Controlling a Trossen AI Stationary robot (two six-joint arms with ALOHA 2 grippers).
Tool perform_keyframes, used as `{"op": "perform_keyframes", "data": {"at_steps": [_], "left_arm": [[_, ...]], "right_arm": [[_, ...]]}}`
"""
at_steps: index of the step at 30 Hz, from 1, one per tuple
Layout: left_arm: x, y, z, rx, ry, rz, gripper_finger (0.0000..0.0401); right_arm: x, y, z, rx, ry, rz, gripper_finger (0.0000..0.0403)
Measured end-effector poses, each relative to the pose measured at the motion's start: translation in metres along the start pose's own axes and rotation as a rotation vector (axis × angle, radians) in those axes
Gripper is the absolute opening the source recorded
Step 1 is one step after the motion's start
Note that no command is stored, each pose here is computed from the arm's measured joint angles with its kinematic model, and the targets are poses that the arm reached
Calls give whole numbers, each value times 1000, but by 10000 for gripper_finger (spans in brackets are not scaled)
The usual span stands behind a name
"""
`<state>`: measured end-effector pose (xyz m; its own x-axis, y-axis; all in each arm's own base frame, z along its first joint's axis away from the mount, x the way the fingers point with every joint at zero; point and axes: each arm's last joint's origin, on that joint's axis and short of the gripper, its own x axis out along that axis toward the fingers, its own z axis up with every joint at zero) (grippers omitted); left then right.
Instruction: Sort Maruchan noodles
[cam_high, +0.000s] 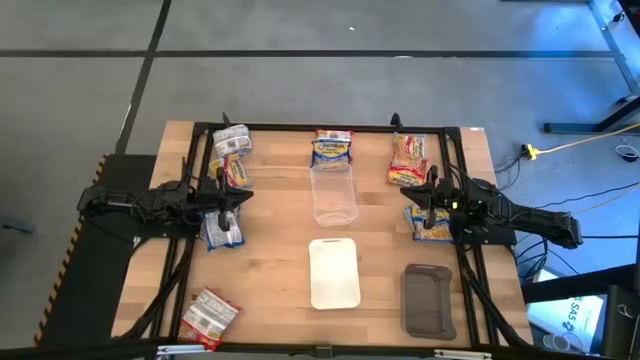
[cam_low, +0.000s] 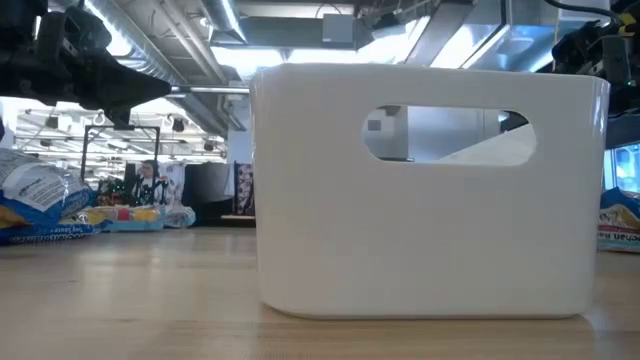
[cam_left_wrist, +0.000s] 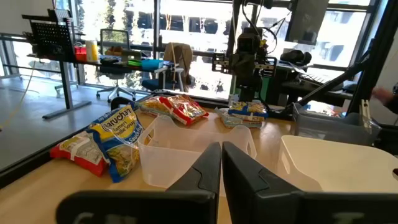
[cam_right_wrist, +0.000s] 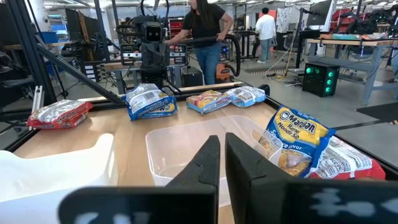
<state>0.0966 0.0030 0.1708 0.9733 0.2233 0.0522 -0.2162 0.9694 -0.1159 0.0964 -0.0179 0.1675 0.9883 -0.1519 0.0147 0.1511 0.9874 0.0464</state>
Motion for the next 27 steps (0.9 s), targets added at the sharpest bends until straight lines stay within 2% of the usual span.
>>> {"op": "perform_keyframes", "data": {"at_steps": [27], "left_arm": [[0, 0, 1, -4, -14, -2, 9]], "right_arm": [[0, 0, 0, -2, 0, 0, 5]]}}
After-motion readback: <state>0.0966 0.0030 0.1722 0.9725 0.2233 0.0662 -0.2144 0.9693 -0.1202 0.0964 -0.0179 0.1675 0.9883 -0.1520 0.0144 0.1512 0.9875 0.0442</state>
